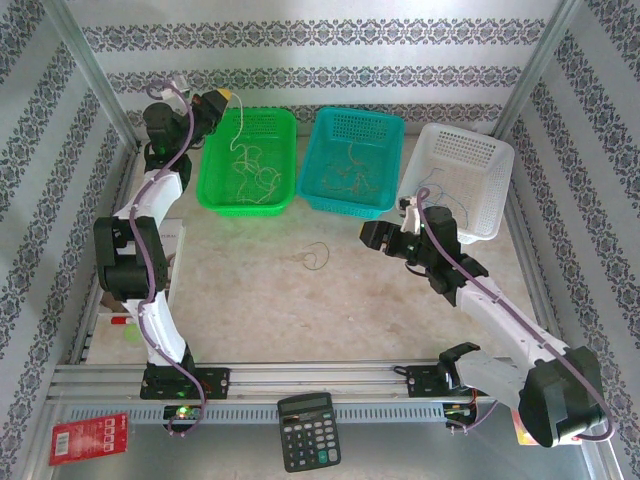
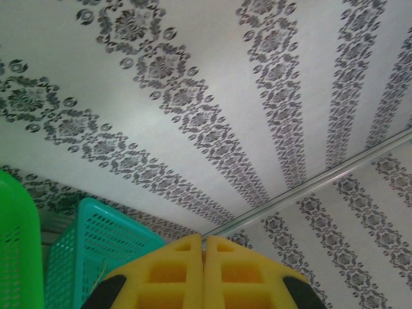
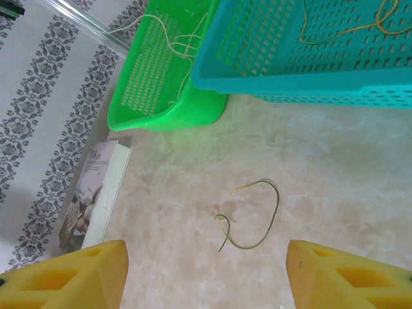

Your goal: Untangle the cables

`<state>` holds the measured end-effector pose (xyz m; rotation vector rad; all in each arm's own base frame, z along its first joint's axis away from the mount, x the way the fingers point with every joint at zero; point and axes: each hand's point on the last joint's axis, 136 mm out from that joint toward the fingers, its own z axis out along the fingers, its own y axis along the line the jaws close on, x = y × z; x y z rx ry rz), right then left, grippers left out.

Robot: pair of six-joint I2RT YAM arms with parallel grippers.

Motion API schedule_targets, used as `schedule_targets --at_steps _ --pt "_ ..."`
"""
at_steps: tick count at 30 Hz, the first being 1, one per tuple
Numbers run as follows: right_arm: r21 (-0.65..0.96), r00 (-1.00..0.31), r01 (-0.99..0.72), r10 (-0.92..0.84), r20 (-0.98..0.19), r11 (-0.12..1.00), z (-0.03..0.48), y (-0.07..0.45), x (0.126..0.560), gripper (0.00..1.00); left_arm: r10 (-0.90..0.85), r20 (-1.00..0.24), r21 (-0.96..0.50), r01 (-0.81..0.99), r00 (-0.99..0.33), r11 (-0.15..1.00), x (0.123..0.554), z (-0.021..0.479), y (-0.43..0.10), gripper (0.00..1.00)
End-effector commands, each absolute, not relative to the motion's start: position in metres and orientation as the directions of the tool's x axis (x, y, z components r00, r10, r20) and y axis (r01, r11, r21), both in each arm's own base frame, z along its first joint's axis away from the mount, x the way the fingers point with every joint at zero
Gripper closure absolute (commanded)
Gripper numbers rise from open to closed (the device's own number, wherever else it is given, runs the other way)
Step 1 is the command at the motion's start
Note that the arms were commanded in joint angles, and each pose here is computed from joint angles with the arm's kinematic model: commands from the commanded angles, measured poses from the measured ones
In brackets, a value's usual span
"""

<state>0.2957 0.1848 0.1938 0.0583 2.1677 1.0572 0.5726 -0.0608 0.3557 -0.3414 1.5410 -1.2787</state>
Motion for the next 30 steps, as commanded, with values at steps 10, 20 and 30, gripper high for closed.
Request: schedule_targets --at_steps 10,20,30 --pt "0.598 -0.774 -0.291 0.184 -0.606 0.747 0.172 0.217 0.298 0.34 -0.667 -0.553 -0.831 0.27 -0.499 0.487 0.564 0.314 -0.06 0.0" --pt "0.516 -0.837 -0.257 0.078 -0.542 0.817 0.128 0.241 0.308 0.36 -0.64 -0.557 -0.819 0.226 -0.529 0.527 0.531 0.323 -0.065 0.0" --pt "0.487 -0.883 -0.272 -0.014 -0.469 0.83 0.09 0.277 0.32 0.42 -0.593 -0.554 -0.805 0.194 -0.584 0.56 0.458 0.301 -0.09 0.0"
